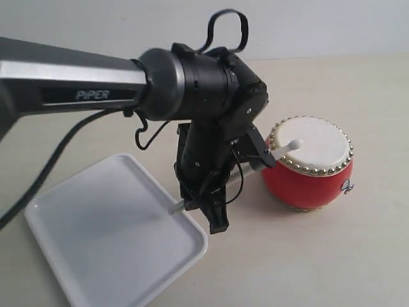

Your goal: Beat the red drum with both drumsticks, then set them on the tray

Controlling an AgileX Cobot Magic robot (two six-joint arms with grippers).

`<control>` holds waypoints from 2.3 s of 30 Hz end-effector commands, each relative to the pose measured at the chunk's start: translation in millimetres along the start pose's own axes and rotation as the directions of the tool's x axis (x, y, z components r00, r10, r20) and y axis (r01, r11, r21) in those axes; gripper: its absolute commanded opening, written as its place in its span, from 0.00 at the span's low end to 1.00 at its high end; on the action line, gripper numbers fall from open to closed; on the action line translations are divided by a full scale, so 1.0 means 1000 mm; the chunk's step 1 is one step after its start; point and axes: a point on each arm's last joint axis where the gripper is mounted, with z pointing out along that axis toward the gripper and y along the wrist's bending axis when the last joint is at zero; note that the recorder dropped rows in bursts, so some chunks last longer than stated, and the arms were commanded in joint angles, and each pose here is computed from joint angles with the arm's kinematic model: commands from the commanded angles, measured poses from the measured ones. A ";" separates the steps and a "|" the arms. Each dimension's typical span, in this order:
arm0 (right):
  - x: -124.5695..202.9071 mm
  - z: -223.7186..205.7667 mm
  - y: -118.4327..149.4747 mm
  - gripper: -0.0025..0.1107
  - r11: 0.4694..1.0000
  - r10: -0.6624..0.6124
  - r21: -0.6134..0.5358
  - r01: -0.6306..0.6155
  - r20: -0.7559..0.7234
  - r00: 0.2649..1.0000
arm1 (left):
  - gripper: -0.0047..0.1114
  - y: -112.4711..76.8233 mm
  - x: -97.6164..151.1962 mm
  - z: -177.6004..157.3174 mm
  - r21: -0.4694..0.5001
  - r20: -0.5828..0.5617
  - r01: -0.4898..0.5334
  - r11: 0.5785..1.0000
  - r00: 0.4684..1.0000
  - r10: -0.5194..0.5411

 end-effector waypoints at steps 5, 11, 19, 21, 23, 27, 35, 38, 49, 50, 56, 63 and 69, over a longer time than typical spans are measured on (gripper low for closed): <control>-0.006 0.004 0.002 0.02 1.000 -0.015 0.009 0.015 -0.023 1.000 | 0.04 0.000 0.046 -0.111 0.155 0.295 0.159 0.975 0.935 -0.199; -0.012 0.020 0.013 0.02 0.998 -0.061 -0.030 0.057 -0.143 0.988 | 0.04 -0.011 0.102 -0.108 0.245 0.236 0.252 0.936 0.921 -0.310; -0.026 0.039 0.032 0.02 0.987 -0.099 -0.146 0.073 -0.175 0.980 | 0.04 -0.037 0.189 -0.051 0.441 0.217 0.460 0.771 0.779 -0.589; -0.032 0.045 0.039 0.02 0.980 -0.106 -0.186 0.073 -0.170 0.980 | 0.04 -0.042 0.203 -0.041 0.479 0.214 0.507 0.717 0.725 -0.655; -0.039 0.049 0.046 0.02 0.971 -0.124 -0.222 0.084 -0.169 0.978 | 0.04 -0.047 0.214 -0.035 0.500 0.226 0.536 0.680 0.677 -0.700; -0.062 0.053 0.061 0.02 0.952 -0.176 -0.281 0.120 -0.181 0.968 | 0.04 -0.054 0.231 -0.039 0.530 0.309 0.568 0.630 0.562 -0.767; -0.101 0.064 0.094 0.02 0.915 -0.259 -0.364 0.173 -0.200 0.945 | 0.04 -0.073 0.265 -0.042 0.604 0.393 0.626 0.493 0.304 -0.868; -0.111 0.071 0.116 0.02 0.896 -0.320 -0.382 0.226 -0.203 0.926 | 0.04 -0.082 0.272 -0.032 0.653 0.341 0.641 0.403 0.227 -0.913; -0.138 0.093 0.152 0.02 0.876 -0.376 -0.401 0.269 -0.217 0.901 | 0.04 -0.090 0.271 -0.013 0.748 0.184 0.638 0.183 0.066 -0.981; -0.138 0.093 0.152 0.02 0.876 -0.375 -0.402 0.268 -0.217 0.901 | 0.04 -0.088 0.269 -0.012 0.750 0.176 0.639 0.167 0.051 -0.983; -0.136 0.085 0.151 0.02 0.872 -0.389 -0.407 0.272 -0.237 0.890 | 0.04 -0.081 0.258 0.002 0.733 0.084 0.678 0.062 0.001 -0.996; -0.134 0.062 0.140 0.02 0.877 -0.399 -0.369 0.309 -0.199 0.895 | 0.04 -0.079 0.246 0.028 0.646 -0.018 0.763 0.017 0.037 -0.999; -0.131 0.032 0.132 0.02 0.872 -0.384 -0.371 0.319 -0.115 0.916 | 0.04 -0.072 0.231 0.026 0.701 -0.078 0.710 -0.065 -0.014 -0.997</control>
